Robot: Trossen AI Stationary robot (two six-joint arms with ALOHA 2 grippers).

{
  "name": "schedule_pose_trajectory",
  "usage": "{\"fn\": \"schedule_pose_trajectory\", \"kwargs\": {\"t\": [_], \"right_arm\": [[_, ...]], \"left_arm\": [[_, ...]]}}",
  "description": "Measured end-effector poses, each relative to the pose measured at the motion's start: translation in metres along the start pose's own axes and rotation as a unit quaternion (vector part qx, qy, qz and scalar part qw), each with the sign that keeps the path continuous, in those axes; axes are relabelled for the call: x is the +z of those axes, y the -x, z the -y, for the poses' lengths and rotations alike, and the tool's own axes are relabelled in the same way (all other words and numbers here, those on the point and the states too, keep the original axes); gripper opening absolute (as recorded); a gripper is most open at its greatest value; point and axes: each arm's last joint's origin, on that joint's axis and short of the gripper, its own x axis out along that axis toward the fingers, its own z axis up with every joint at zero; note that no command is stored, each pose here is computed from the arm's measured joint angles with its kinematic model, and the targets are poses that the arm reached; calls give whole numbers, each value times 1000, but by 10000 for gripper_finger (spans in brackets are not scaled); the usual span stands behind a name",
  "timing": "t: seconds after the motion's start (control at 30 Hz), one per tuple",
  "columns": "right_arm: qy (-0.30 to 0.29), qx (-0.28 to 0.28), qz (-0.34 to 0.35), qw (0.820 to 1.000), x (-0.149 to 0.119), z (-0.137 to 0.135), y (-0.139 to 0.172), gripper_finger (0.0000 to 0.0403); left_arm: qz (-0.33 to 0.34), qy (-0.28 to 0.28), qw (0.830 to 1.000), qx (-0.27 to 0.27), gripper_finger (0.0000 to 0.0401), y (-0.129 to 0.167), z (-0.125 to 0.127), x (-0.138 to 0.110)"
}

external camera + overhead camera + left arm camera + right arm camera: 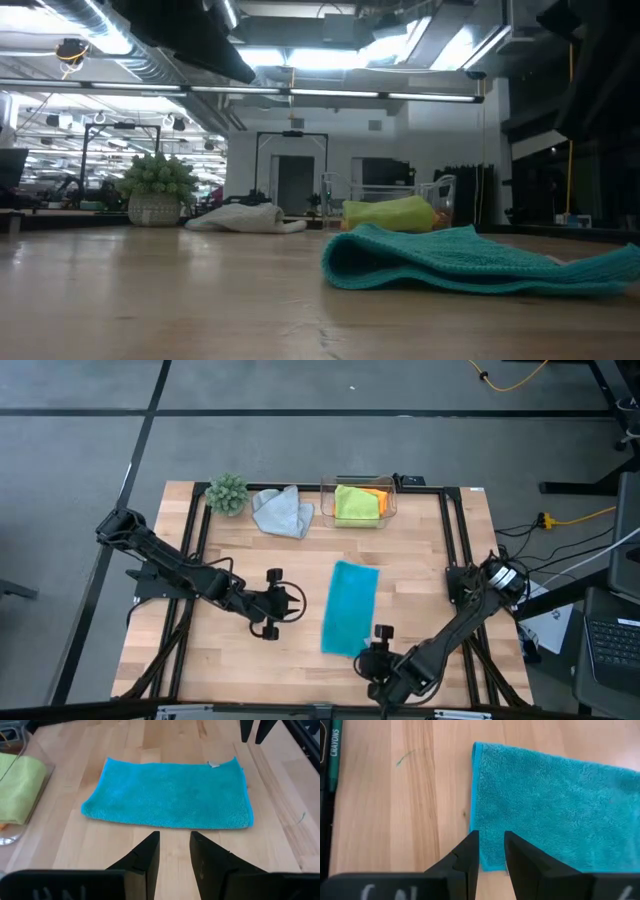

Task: Fold microfiber towels
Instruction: Fold the blue microfiber cloth

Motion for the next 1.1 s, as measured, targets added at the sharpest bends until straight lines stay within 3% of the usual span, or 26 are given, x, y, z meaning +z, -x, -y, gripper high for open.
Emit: {"fn": "schedule_pose_trajectory", "kwargs": {"t": [0.33,0.6,0.83,1.1], "right_arm": [[-36,7,6,999,0,-4,-4,94],[-50,46,-27,997,0,-7,-4,94],[-69,34,-12,997,1,-6,-4,97],[-54,6,20,998,2,-5,-4,162]], "left_arm": [[0,0,1000,0,100,0,0,0],[1,4,1000,10,100,-2,-4,1],[1,19,999,29,100,-5,-13,3],[6,35,999,33,120,-6,-14,4]]}}
